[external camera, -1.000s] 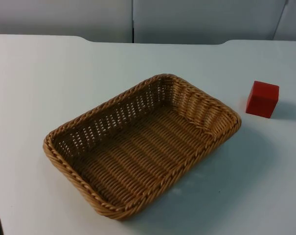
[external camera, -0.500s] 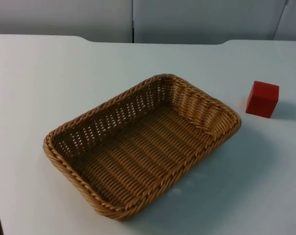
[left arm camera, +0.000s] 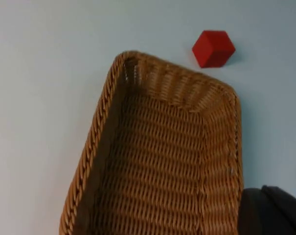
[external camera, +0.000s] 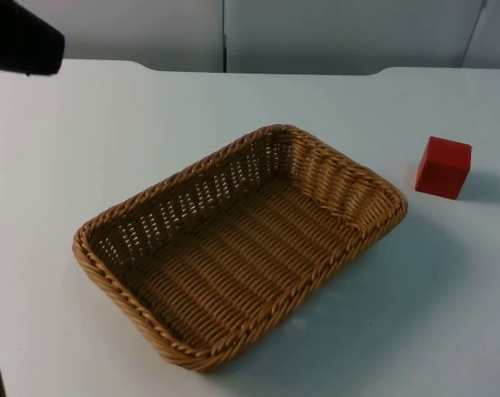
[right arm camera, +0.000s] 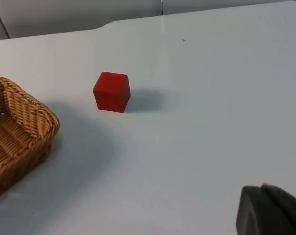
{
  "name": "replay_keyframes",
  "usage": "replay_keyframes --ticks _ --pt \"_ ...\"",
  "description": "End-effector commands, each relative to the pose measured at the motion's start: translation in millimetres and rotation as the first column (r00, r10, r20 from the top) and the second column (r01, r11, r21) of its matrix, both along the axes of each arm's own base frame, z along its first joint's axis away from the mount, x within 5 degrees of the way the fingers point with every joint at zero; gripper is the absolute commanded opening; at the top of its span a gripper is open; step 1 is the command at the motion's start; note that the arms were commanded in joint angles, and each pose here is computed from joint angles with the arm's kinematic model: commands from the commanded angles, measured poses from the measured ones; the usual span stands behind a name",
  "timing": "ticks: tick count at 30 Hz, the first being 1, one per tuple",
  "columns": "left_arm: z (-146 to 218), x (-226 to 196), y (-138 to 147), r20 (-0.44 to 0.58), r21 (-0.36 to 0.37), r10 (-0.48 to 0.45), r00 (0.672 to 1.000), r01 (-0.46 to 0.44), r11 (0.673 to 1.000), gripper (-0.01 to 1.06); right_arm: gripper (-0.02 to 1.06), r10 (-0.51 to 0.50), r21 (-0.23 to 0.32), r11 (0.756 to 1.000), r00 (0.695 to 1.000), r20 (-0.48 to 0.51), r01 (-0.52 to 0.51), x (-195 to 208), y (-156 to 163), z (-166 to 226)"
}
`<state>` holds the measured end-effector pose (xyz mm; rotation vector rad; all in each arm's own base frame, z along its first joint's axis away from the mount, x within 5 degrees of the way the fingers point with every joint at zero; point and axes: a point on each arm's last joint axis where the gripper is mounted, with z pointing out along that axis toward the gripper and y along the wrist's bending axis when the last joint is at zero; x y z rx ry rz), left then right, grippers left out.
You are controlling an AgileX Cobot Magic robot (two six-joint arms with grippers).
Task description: Pick up the basket with the left hand and place the cube into the basket with the right hand.
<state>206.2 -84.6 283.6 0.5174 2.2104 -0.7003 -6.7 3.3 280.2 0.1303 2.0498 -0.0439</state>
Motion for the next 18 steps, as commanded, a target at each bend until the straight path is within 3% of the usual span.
replay_keyframes --ticks 1,4,5,6,9,10,13,18 --pt "-10 6 -3 -0.073 -0.008 0.011 0.997 -0.012 1.0 0.0 0.0 0.003 0.003 1.0 1.0 0.001 -0.003 0 0 -2" --pt "-27 15 0 -0.201 0.014 0.095 0.975 -0.094 0.995 0.0 0.0 0.003 0.003 1.0 1.0 0.001 -0.003 0 0 -2" --pt "-35 19 2 -0.26 0.036 0.153 0.953 -0.148 0.988 0.0 0.0 0.003 0.003 1.0 1.0 0.001 -0.003 0 0 -2" --pt "-35 19 2 -0.26 0.036 0.153 0.953 -0.148 0.988 0.0 0.0 0.003 0.003 1.0 1.0 0.001 -0.003 0 0 -2" --pt "-48 24 7 -0.357 0.075 0.272 0.893 -0.263 0.962 0.0 0.0 0.003 0.003 1.0 1.0 0.001 -0.003 0 0 -2" --pt "-48 24 7 -0.357 0.075 0.272 0.893 -0.263 0.962 0.0 0.0 0.003 0.003 1.0 1.0 0.001 -0.003 0 0 -2" --pt "-59 28 11 -0.418 0.123 0.351 0.838 -0.33 0.936 0.0 0.0 0.003 0.003 1.0 1.0 0.001 -0.003 0 0 -2" --pt "-71 31 9 -0.489 0.139 0.371 0.789 -0.349 0.927 0.0 0.0 0.003 0.003 1.0 1.0 0.001 -0.003 0 0 -2"
